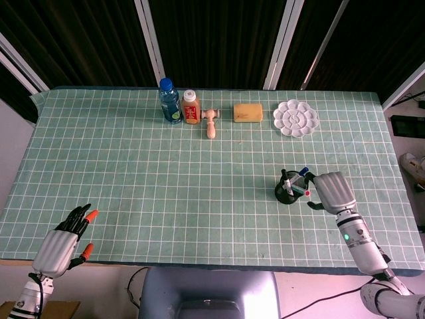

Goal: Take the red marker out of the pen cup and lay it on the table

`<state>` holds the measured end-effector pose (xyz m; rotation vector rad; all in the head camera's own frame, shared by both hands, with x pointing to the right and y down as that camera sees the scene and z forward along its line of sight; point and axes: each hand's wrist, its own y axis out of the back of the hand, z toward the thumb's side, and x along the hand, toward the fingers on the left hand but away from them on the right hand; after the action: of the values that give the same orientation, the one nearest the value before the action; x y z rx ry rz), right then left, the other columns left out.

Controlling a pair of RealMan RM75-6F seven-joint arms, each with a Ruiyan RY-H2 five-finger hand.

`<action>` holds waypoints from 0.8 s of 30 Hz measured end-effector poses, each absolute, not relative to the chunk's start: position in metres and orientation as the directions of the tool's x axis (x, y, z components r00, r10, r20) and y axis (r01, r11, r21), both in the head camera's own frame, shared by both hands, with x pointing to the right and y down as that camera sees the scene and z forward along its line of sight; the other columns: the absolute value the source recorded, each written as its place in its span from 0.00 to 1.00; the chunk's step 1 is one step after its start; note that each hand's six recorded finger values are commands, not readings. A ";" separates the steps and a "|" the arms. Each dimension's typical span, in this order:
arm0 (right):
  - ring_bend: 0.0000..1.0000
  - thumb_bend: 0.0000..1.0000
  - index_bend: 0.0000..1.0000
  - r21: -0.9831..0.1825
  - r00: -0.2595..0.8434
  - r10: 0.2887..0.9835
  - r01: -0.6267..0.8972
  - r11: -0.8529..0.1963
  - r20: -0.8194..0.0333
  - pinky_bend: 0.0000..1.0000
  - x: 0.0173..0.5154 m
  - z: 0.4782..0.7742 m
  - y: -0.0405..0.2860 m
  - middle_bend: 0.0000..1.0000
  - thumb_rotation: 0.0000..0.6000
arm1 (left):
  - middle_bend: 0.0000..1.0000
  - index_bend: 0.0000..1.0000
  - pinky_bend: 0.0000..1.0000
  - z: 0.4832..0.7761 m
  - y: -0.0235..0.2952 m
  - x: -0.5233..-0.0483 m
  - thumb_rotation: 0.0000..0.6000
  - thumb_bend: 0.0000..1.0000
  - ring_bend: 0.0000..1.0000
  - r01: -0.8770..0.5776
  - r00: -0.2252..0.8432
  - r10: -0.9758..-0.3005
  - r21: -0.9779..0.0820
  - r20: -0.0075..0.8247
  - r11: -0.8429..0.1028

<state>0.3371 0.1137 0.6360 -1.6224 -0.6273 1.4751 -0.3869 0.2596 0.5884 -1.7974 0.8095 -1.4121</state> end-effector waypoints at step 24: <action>1.00 0.46 0.62 -0.821 0.183 0.800 -0.155 -0.550 -0.571 1.00 0.336 0.656 0.109 1.00 1.00 | 0.00 0.11 0.35 0.590 0.260 -0.386 1.00 0.39 0.04 -0.049 0.208 -0.814 -0.826 0.542 -0.562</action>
<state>0.3357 0.1092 0.6564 -1.6502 -0.6230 1.4878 -0.3861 0.2599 0.5900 -1.7984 0.8057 -1.4171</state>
